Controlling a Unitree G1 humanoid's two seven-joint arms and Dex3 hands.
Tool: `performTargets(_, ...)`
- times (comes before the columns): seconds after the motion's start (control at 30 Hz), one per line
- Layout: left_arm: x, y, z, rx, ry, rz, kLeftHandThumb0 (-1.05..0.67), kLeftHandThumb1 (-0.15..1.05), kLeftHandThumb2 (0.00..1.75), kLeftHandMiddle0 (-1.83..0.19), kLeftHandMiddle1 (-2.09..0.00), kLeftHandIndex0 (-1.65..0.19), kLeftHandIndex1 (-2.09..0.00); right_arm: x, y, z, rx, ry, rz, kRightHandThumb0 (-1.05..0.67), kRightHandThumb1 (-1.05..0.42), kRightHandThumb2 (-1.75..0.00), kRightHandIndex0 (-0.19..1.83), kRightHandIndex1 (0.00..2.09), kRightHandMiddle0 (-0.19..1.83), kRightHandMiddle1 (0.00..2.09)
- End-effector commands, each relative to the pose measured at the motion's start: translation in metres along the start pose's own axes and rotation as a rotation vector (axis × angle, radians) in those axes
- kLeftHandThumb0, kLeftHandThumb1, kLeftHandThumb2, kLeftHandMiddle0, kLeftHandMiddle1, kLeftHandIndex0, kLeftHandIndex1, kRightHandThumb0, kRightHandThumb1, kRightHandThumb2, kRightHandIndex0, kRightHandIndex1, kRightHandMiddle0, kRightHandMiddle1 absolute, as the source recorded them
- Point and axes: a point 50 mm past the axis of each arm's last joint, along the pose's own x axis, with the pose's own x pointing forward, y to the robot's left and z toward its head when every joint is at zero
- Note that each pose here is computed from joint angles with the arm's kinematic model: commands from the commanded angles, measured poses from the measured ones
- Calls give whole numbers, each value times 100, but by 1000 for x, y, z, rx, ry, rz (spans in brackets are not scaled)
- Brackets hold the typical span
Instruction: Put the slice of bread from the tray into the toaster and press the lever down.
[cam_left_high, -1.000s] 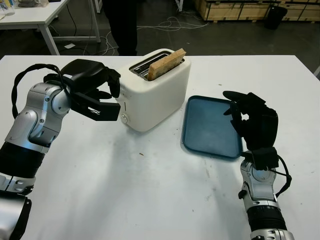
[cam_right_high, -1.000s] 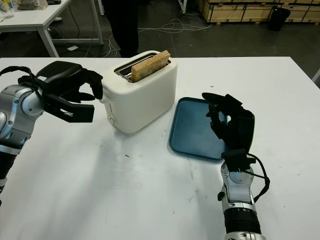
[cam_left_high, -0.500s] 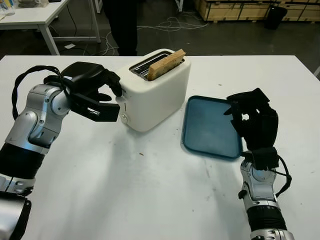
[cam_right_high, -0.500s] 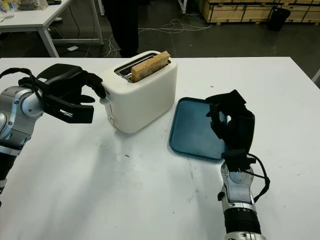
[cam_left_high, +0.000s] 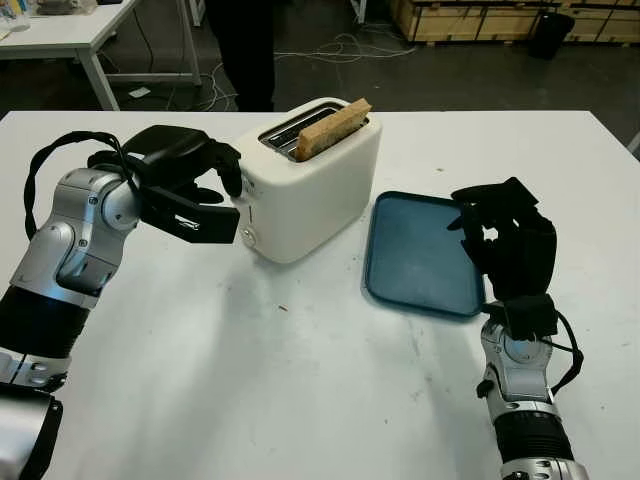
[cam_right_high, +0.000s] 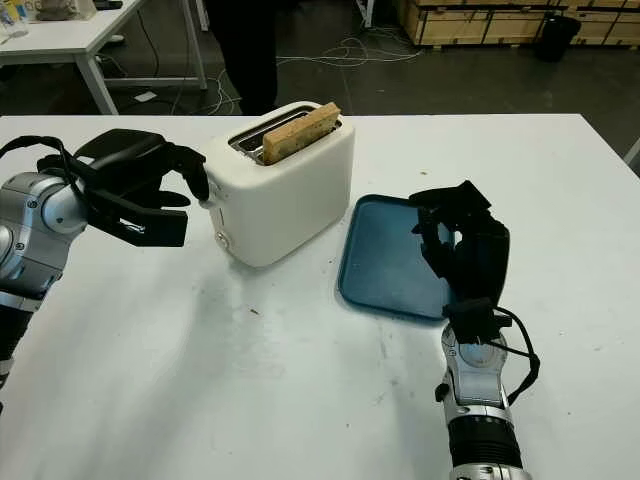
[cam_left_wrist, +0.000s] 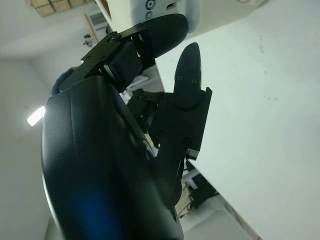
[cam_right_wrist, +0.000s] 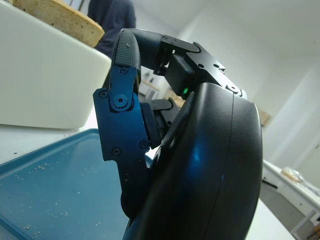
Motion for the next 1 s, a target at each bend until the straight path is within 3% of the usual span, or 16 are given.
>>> performTargets(0.0,0,-2,2,-7,-12,-13,-19,92,31,-74,-166,-75,-98,2,-2,3,-9,-30,-3,-46,-92,-37,63,175,55,132)
performTargets(0.17,0,-3,3,-1,-16,-8,-19,92,29,-76,-161,-79,-95,2,-2,3,-14,-32,-3,-45,-92,-37,63,175,61,119)
performTargets(0.2,0,-4,3,-2,-11,-11,-19,92,28,-77,-154,-77,-89,2,-2,3,-11,-31,-3,-45,-92,-37,62,175,65,104)
performTargets(0.27,0,-5,3,-3,-4,-14,-19,92,28,-78,-142,-77,-76,2,-2,3,-9,-29,-5,-45,-92,-37,62,175,70,95)
performTargets(0.4,0,-7,4,-6,4,-20,-20,92,29,-83,-123,-84,-55,2,-2,3,-7,-29,-6,-44,-92,-37,62,175,60,123)
performTargets(0.43,0,-7,4,-10,5,-21,-20,92,29,-83,-136,-89,-55,2,-2,3,-3,-29,-6,-44,-92,-37,62,175,59,124)
performTargets(0.5,0,-9,4,-16,5,-24,-19,92,29,-80,-147,-92,-57,2,-2,3,-2,-26,-5,-44,-92,-37,62,175,63,109)
performTargets(0.57,0,-10,5,-15,4,-28,-19,92,29,-79,-141,-90,-58,2,-2,3,-3,-28,-3,-44,-92,-37,62,175,71,89)
performTargets(0.63,0,-11,6,-14,5,-30,-19,92,29,-80,-124,-84,-49,2,-2,3,-5,-30,-3,-44,-92,-37,62,175,68,100)
performTargets(0.67,-1,-11,6,-14,6,-31,-19,92,29,-83,-117,-84,-44,2,-2,3,-8,-30,-4,-44,-92,-37,62,175,71,83)
performTargets(0.7,-1,-12,6,-15,6,-32,-19,92,29,-84,-123,-86,-41,2,-2,3,-12,-30,-4,-44,-92,-37,62,175,75,73)
performTargets(0.77,0,-15,7,-15,-1,-36,-19,92,29,-80,-157,-96,-48,2,-2,3,-11,-30,-4,-44,-92,-37,62,175,75,83)
performTargets(0.9,0,-23,8,-36,-8,-36,-19,92,28,-82,-163,-95,-55,2,-2,4,-11,-29,-5,-44,-92,-38,63,175,58,128)
performTargets(0.97,1,-27,8,-44,-6,-46,-18,92,25,-87,-130,-87,-41,2,-2,4,-10,-30,-4,-44,-92,-38,63,175,55,136)
